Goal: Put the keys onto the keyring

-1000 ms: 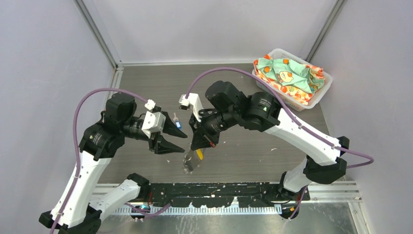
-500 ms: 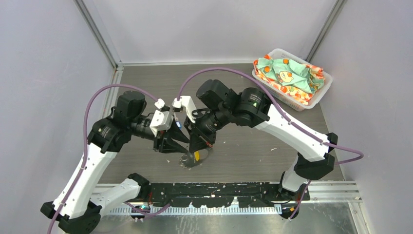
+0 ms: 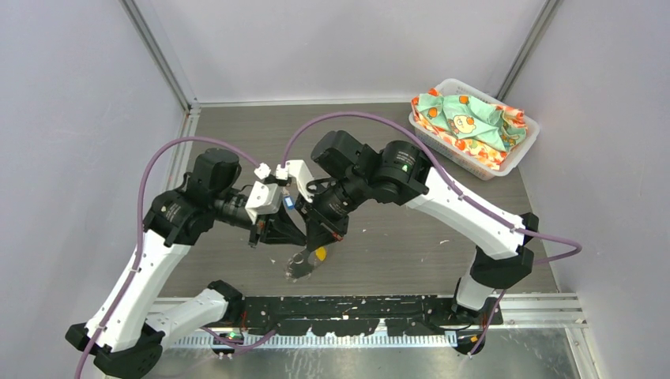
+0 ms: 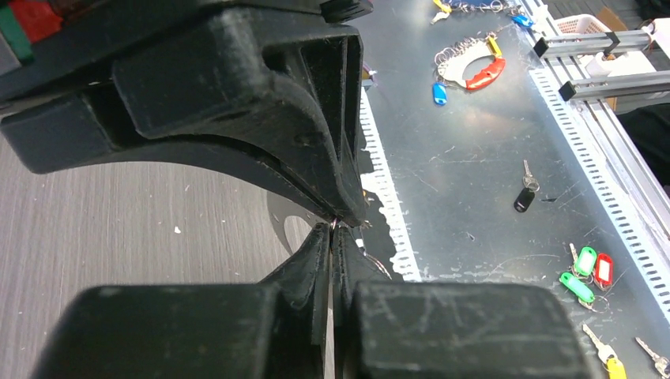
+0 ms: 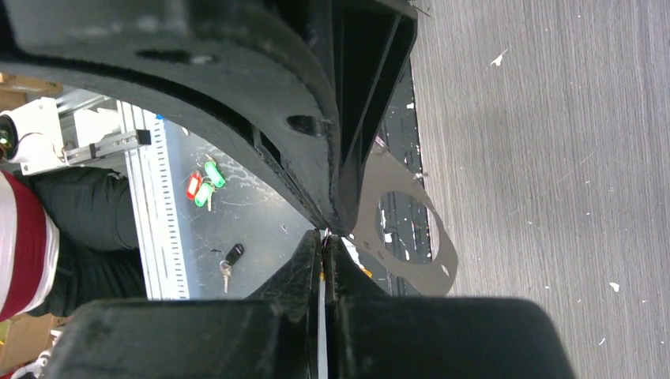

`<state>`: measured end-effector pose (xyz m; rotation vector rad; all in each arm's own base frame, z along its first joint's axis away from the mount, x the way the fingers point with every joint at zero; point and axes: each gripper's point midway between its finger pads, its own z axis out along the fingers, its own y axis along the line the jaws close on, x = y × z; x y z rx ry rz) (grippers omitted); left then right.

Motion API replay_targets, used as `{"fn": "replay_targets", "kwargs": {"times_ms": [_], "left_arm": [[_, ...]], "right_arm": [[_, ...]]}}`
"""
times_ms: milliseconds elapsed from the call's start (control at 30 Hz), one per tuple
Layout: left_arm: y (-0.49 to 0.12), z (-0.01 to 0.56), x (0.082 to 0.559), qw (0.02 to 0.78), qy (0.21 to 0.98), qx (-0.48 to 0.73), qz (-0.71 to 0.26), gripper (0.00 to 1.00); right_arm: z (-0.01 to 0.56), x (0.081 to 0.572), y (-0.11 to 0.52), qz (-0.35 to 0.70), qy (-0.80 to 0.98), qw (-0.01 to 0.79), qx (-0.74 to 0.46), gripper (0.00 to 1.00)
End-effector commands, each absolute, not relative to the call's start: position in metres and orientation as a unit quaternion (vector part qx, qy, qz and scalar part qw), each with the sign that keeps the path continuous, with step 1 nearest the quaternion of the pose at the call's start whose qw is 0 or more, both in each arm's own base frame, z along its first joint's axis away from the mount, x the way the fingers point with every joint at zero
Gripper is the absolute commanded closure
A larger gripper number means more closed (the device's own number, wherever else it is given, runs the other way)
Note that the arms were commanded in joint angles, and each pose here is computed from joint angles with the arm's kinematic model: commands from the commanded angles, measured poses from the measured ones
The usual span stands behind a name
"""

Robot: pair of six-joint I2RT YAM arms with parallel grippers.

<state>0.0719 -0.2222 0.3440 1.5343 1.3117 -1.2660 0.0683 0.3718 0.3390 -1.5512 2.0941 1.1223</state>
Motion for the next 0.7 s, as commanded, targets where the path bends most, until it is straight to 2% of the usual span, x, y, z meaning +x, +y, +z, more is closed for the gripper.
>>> {"fn": "replay_targets", "kwargs": {"times_ms": [0,100,200,300,333,500,667], "left_arm": [[-0.22,0.346,0.065,0.367,0.5,0.615,-0.487,1.0],[-0.22,0.343,0.063,0.359,0.506,0.613,-0.489,1.0],[-0.224,0.353,0.068,0.381,0.51,0.595,-0.491,1.0],[-0.228,0.366,0.072,0.414,0.514,0.559,-0.502,1.0],[-0.229,0.372,0.073,0.427,0.511,0.546,-0.508,1.0],[-0.234,0.398,0.075,0.461,0.498,0.5,-0.538,1.0],[-0.236,0.411,0.076,0.47,0.49,0.485,-0.551,1.0]], "right_arm": [[0.36,0.062,0.376,0.416,0.706,0.166,-0.548,0.99],[0.365,0.063,0.38,0.424,0.702,0.179,-0.543,0.99],[0.371,0.071,0.379,0.429,0.705,0.214,-0.523,0.87],[0.382,0.08,0.372,0.456,0.706,0.255,-0.478,0.7],[0.387,0.081,0.368,0.472,0.705,0.26,-0.461,0.68],[0.403,0.086,0.346,0.509,0.686,0.318,-0.412,0.63],[0.413,0.086,0.337,0.533,0.657,0.36,-0.393,0.63]]}}
